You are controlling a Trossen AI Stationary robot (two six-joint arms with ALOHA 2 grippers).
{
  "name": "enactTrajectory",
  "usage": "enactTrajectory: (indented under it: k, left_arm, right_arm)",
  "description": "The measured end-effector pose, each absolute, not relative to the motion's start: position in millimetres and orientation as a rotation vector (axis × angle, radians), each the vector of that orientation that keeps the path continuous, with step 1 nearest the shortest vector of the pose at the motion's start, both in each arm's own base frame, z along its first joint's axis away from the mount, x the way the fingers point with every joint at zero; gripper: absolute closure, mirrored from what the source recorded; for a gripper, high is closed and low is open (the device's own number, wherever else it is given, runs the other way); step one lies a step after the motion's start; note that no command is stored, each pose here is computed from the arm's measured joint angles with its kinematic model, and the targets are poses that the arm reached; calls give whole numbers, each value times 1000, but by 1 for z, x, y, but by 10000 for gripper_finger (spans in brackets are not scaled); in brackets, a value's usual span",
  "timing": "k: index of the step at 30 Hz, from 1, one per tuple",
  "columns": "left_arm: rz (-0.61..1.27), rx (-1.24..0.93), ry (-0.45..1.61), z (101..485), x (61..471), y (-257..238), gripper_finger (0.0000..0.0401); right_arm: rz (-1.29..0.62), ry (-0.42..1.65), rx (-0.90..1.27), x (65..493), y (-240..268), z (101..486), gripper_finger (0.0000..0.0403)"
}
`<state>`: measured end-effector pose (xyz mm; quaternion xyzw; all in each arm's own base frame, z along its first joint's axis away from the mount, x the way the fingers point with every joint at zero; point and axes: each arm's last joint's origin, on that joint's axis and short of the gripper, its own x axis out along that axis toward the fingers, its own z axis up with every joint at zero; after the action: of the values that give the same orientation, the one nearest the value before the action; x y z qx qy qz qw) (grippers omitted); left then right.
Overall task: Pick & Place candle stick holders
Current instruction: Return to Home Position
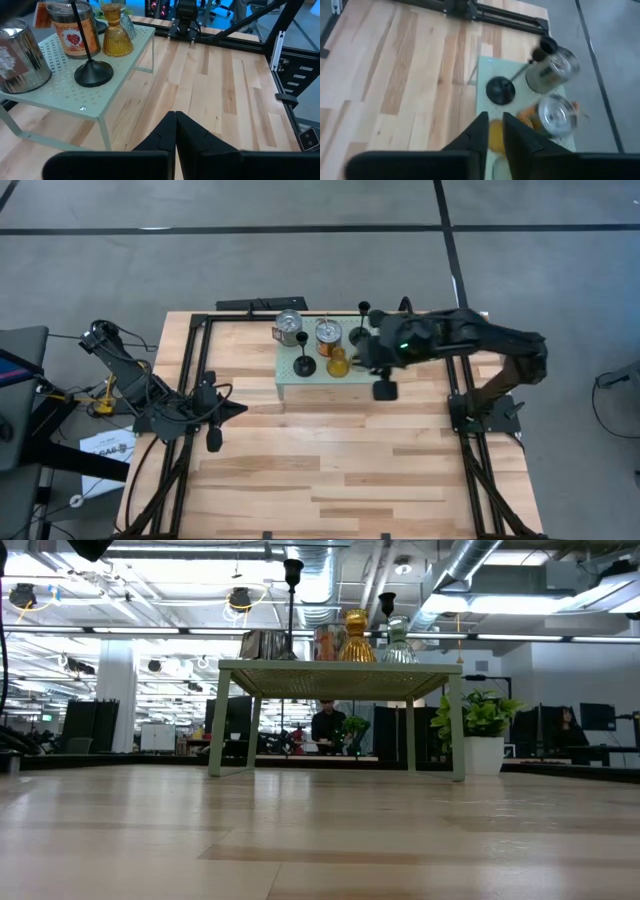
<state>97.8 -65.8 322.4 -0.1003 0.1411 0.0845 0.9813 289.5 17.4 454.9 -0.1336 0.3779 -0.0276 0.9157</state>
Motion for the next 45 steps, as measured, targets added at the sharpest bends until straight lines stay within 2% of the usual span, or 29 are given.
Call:
enactTrajectory:
  k: [4, 9, 17, 26, 34, 38, 45]
  left_arm:
    - [174, -145, 260, 325, 99, -66, 395]
    - [142, -68, 188, 336, 101, -68, 397]
    - [-14, -50, 52, 356, 96, -67, 398]
    - [10, -19, -40, 367, 90, -60, 398]
    - [-2, 21, -71, 371, 95, -62, 398]
    - [-13, 62, -136, 378, 98, -59, 398]
    - [101, 75, -156, 381, 105, -44, 398]
  right_arm:
    - [-56, 761, -240, 267, 21, 466, 397]
    - [-25, 730, -220, 246, 31, 476, 401]
    - [26, 679, -162, 224, 39, 481, 403]
    - [-47, 611, -126, 204, 44, 469, 403]
    - [132, 300, -159, 208, 34, 467, 403]
    - [139, 287, -135, 217, 18, 457, 403]
    - [129, 299, -141, 225, 1, 452, 403]
